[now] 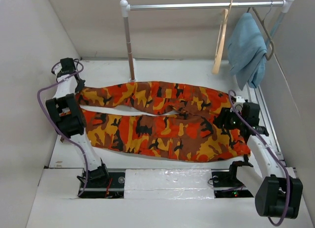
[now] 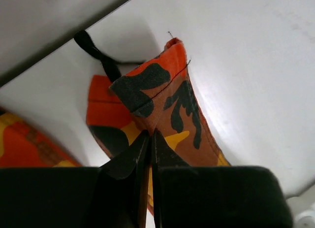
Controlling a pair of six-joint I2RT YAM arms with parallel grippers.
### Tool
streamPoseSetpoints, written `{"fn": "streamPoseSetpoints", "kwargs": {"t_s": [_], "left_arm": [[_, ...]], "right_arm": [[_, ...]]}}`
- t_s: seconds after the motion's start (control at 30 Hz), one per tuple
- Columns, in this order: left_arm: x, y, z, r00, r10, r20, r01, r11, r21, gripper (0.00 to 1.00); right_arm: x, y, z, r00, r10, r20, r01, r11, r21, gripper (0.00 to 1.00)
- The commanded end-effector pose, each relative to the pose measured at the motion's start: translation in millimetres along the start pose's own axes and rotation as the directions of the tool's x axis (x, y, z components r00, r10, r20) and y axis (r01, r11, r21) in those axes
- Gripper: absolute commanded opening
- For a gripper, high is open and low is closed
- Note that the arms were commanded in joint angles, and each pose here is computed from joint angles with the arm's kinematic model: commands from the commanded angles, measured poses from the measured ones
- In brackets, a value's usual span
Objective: Place the trousers on the hanger
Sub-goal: Flatten out the trousers at the center of the board.
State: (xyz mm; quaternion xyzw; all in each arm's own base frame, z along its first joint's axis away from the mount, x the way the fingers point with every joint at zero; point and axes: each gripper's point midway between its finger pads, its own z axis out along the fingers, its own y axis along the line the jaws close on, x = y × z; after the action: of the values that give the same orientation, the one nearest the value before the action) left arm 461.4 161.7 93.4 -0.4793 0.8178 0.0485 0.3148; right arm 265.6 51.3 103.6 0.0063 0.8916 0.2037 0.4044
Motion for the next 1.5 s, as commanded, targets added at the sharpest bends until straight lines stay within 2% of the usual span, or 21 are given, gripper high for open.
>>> {"fn": "streamPoseSetpoints", "kwargs": {"t_s": [0.0, 0.07, 0.17, 0.2, 0.3, 0.4, 0.47, 0.5, 0.53, 0.57, 0.63, 0.73, 0.77, 0.87, 1.0, 1.07, 1.1, 1.13, 1.2, 1.3, 1.47], "left_arm": [[-38, -40, -23, 0.998, 0.015, 0.064, -0.021, 0.996, 0.089, 0.0], [-34, -46, -12, 0.998, 0.049, 0.036, -0.052, 0.993, 0.102, 0.01], [-38, -70, -20, 0.999, 0.042, 0.025, -0.046, 0.976, 0.213, 0.2], [-41, -77, -24, 0.999, 0.037, 0.027, -0.042, 0.969, 0.245, 0.33], [-28, -101, -44, 0.997, 0.081, 0.018, -0.082, 0.946, 0.314, 0.49], [-7, -101, -64, 0.993, 0.115, 0.032, -0.12, 0.934, 0.336, 0.5], [1, -113, -104, 0.99, 0.11, 0.09, -0.138, 0.896, 0.421, 0.5], [38, -96, -97, 0.988, 0.147, 0.044, -0.152, 0.902, 0.404, 0.49], [48, -112, -134, 0.979, 0.167, 0.113, -0.201, 0.853, 0.481, 0.49], [87, -95, -126, 0.972, 0.224, 0.073, -0.233, 0.857, 0.459, 0.49], [113, -91, -149, 0.95, 0.283, 0.13, -0.31, 0.822, 0.478, 0.49], [200, -70, -168, 0.887, 0.452, 0.095, -0.434, 0.745, 0.506, 0.49], [206, -72, -172, 0.881, 0.464, 0.096, -0.442, 0.733, 0.516, 0.49], [236, -42, -166, 0.872, 0.488, 0.037, -0.431, 0.73, 0.53, 0.5], [244, -37, -171, 0.873, 0.488, -0.003, -0.406, 0.731, 0.549, 0.5], [242, -38, -173, 0.878, 0.478, -0.003, -0.397, 0.733, 0.553, 0.5], [243, -42, -180, 0.88, 0.475, -0.011, -0.382, 0.72, 0.579, 0.5], [243, -42, -180, 0.88, 0.475, -0.011, -0.382, 0.72, 0.579, 0.5], [238, -45, -183, 0.885, 0.466, 0.001, -0.382, 0.724, 0.575, 0.5], [223, -42, -180, 0.894, 0.446, 0.04, -0.4, 0.754, 0.521, 0.5], [195, -30, -175, 0.939, 0.339, 0.066, -0.333, 0.837, 0.434, 0.51]], "right_arm": [[11, 15, -3, 0.994, -0.098, -0.049, 0.096, 0.995, -0.035, 0.59], [18, 17, -2, 0.99, -0.114, -0.08, 0.112, 0.993, -0.031, 0.62], [23, 5, 0, 0.98, -0.156, -0.126, 0.161, 0.986, 0.033, 0.65], [21, -2, 1, 0.983, -0.131, -0.131, 0.14, 0.988, 0.063, 0.66], [4, -13, 7, 0.994, -0.085, -0.068, 0.089, 0.994, 0.062, 0.66], [-20, -41, 4, 1.0, -0.009, -0.005, 0.01, 0.993, 0.114, 0.66], [-34, -71, 0, 0.995, 0.092, 0.047, -0.098, 0.981, 0.166, 0.66], [-41, -79, -3, 0.989, 0.125, 0.079, -0.137, 0.976, 0.171, 0.66], [-44, -89, -7, 0.983, 0.151, 0.104, -0.169, 0.967, 0.193, 0.67], [-50, -109, -17, 0.972, 0.182, 0.145, -0.214, 0.946, 0.245, 0.67], [-52, -130, -27, 0.959, 0.215, 0.182, -0.263, 0.915, 0.305, 0.67], [-38, -172, -40, 0.928, 0.302, 0.218, -0.367, 0.838, 0.404, 0.7], [-41, -172, -40, 0.929, 0.293, 0.226, -0.363, 0.841, 0.4, 0.7], [-29, -186, -28, 0.918, 0.345, 0.193, -0.394, 0.84, 0.374, 0.73], [-13, -185, 1, 0.922, 0.379, 0.079, -0.386, 0.883, 0.266, 0.72], [-3, -185, 14, 0.912, 0.406, 0.052, -0.407, 0.886, 0.221, 0.6], [2, -183, 22, 0.905, 0.423, 0.048, -0.424, 0.886, 0.188, 0.3], [1, -184, 22, 0.905, 0.422, 0.049, -0.423, 0.887, 0.187, 0.29], [-1, -186, 21, 0.896, 0.439, 0.063, -0.443, 0.878, 0.18, 0.0], [-28, -189, 12, 0.906, 0.405, 0.125, -0.422, 0.886, 0.192, 0.0], [-93, -216, -27, 0.92, 0.307, 0.242, -0.379, 0.852, 0.362, 0.0]]}}
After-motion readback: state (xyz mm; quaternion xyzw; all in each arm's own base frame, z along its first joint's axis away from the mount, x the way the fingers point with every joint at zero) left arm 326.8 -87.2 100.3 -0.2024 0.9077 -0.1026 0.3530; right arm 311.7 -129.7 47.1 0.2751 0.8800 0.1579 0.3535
